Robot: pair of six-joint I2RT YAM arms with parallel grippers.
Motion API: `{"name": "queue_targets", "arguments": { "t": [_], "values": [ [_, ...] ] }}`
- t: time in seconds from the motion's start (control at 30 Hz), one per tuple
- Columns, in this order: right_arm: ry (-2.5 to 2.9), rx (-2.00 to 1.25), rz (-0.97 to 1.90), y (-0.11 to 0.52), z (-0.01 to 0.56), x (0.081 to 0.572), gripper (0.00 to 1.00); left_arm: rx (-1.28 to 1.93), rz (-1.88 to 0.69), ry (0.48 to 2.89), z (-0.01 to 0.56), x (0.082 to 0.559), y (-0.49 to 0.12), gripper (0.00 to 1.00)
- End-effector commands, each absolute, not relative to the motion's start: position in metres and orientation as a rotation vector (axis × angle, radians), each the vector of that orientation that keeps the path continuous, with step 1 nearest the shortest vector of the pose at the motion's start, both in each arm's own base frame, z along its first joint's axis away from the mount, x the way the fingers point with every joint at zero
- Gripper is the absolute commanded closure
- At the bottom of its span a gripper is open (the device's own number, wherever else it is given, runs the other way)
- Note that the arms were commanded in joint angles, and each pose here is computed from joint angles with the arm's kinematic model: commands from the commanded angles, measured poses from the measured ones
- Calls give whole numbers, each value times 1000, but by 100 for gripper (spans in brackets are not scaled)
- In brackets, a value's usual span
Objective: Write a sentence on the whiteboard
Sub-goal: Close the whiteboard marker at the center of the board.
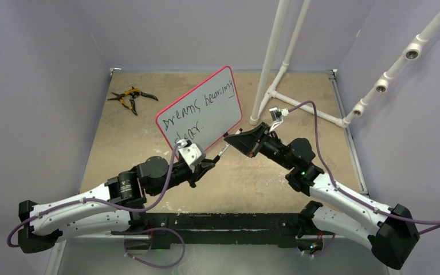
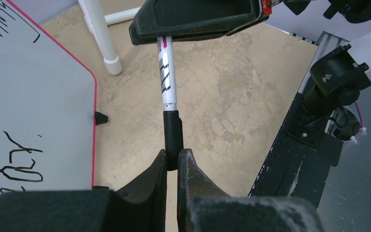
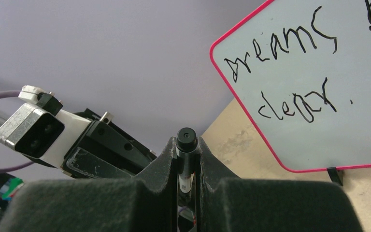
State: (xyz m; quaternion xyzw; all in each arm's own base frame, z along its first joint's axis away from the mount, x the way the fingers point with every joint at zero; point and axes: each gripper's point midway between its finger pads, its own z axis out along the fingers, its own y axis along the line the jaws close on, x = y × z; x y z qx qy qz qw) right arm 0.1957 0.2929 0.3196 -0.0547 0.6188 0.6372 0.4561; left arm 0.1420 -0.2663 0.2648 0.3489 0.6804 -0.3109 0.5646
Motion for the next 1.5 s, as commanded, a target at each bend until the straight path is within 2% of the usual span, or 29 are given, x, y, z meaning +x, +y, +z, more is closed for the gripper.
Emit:
{"name": "queue_targets", "arguments": {
  "t": [0.0, 0.3, 0.53, 0.63, 0.73, 0.97, 1.13, 1.33, 1.47],
  "values": [
    [1530, -143, 1686, 298, 322, 181, 100, 717, -761, 1521, 292, 152, -272, 100],
    [1664, -157, 1632, 303, 294, 183, 100, 694, -785, 1450, 317, 158, -287, 100],
    [1724, -77, 1594, 299, 275, 189, 100, 748, -815, 1525, 299, 149, -291, 99],
    [1728, -55, 1592, 297, 268, 190, 100, 759, -840, 1573, 288, 141, -285, 87],
    [1732, -38, 1572, 295, 264, 193, 100, 777, -861, 1627, 278, 133, -280, 68],
    [1715, -3, 1530, 292, 265, 201, 100, 776, -914, 1712, 265, 120, -274, 41],
    [1658, -34, 1528, 292, 279, 202, 100, 762, -956, 1843, 240, 115, -288, 31],
    [1628, -94, 1529, 294, 287, 199, 100, 698, -901, 1909, 230, 126, -291, 28],
    [1612, -125, 1530, 295, 291, 197, 100, 701, -890, 1928, 225, 127, -294, 39]
  ]
}}
